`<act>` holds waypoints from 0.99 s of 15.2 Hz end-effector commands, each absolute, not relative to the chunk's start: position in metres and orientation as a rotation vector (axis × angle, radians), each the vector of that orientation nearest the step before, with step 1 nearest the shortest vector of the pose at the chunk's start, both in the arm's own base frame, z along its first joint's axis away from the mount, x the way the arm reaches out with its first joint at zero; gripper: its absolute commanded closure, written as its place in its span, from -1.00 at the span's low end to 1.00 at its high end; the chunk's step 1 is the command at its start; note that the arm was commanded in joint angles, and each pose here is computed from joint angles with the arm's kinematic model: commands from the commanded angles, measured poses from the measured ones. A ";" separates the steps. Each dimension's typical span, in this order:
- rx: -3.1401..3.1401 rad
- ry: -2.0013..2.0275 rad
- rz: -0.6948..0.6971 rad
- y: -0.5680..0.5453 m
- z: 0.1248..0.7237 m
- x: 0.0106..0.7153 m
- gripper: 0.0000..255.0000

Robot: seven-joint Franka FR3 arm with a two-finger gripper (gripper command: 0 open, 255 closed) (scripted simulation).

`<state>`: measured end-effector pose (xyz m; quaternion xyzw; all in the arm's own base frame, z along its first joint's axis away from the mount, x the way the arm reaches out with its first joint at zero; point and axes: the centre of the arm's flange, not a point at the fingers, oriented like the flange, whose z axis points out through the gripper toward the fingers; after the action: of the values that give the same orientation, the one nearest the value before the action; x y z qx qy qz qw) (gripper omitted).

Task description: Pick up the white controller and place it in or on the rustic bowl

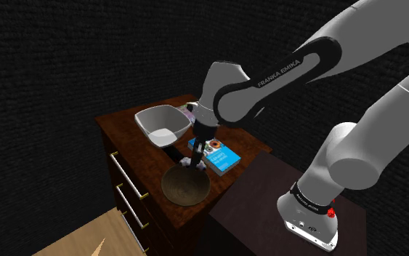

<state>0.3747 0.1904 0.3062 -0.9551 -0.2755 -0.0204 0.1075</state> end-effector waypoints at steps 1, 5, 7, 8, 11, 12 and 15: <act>-2.811 -0.808 -0.060 0.200 0.297 0.373 1.00; -2.811 -0.808 -0.060 0.200 0.276 0.373 1.00; -2.811 -0.808 -0.060 0.200 0.266 0.373 1.00; -2.811 -0.808 -0.060 0.200 0.260 0.373 1.00; -2.811 -0.808 -0.060 0.200 0.244 0.373 1.00; -2.811 -0.808 -0.060 0.200 0.239 0.373 1.00; -2.811 -0.808 -0.060 0.200 0.236 0.373 1.00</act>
<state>0.3731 0.1994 0.2369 -0.9552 -0.2746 -0.0203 0.1080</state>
